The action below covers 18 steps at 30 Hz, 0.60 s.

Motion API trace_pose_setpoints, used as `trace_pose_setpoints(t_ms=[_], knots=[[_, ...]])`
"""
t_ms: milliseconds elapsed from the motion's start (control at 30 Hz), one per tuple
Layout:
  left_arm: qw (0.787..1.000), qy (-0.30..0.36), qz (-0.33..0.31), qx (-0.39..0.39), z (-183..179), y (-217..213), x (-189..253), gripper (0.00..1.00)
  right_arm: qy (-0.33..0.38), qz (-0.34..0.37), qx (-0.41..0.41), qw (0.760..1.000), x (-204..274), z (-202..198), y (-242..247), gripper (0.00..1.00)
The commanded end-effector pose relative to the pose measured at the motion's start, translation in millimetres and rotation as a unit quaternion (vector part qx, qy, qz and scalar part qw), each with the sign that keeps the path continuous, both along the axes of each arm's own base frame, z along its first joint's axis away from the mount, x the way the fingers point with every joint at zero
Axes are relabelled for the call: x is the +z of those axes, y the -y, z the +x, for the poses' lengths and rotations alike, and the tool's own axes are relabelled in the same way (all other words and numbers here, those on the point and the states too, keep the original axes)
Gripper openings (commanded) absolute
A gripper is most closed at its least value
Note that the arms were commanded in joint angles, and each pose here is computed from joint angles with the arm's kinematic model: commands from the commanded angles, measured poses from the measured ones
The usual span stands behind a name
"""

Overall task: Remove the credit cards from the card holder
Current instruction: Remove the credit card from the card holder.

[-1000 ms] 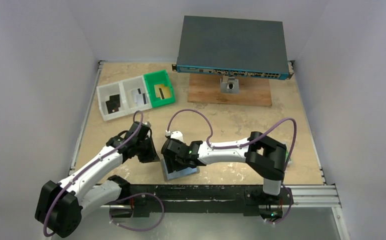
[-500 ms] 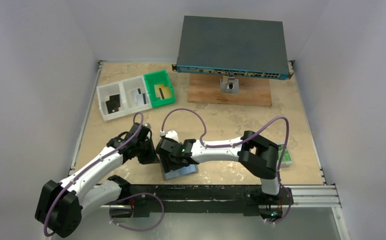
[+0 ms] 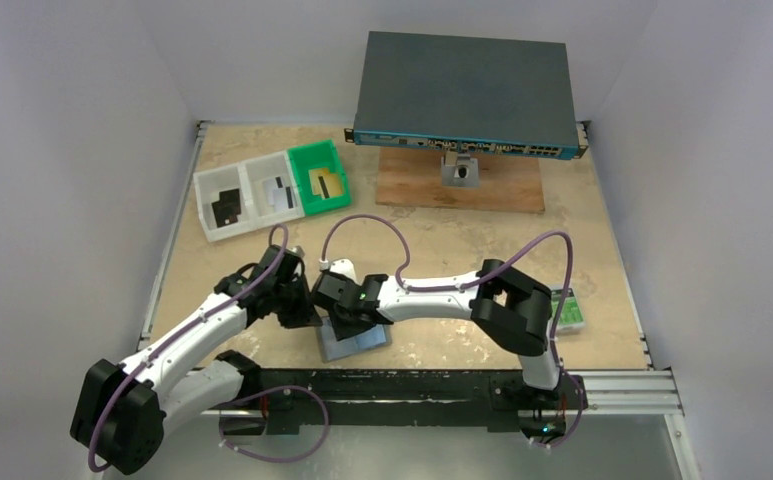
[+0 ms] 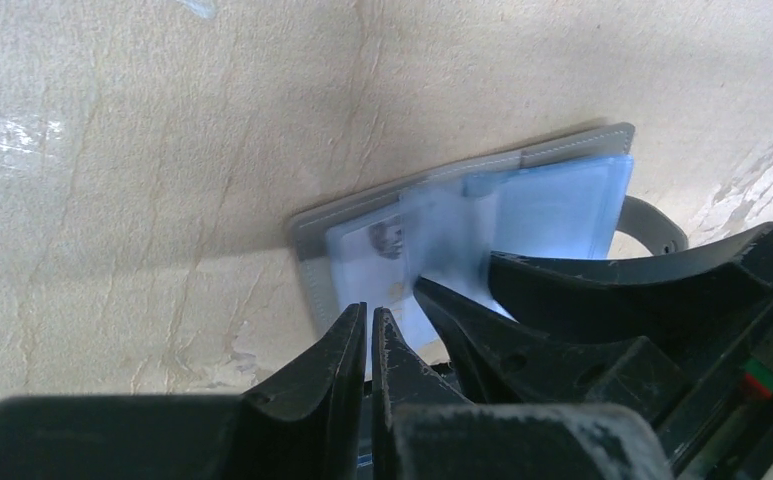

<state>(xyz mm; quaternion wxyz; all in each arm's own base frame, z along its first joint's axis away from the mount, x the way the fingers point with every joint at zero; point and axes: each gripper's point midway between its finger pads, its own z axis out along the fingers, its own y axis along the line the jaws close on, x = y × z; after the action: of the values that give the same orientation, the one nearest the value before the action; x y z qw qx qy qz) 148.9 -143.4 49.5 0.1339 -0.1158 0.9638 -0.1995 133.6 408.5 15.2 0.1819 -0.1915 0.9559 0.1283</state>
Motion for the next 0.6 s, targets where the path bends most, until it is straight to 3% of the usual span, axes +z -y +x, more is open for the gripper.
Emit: trace_pose_setpoints(t_ms=[0,167,567], knots=[[1.000,0.003,-0.019,-0.019,0.6,7.1,-0.2,0.06,-0.055,-0.044,0.004,0.998,-60.0,-21.7,17.4,0.22],[0.999,-0.006,-0.029,-0.033,-1.7,12.1,-2.1,0.06,-0.067,-0.009,-0.006,0.998,-55.9,-20.1,15.4,0.14],[0.999,-0.033,-0.012,-0.032,-0.1,12.6,-22.5,0.04,-0.108,0.158,-0.028,0.981,-23.0,-11.0,7.8,0.11]])
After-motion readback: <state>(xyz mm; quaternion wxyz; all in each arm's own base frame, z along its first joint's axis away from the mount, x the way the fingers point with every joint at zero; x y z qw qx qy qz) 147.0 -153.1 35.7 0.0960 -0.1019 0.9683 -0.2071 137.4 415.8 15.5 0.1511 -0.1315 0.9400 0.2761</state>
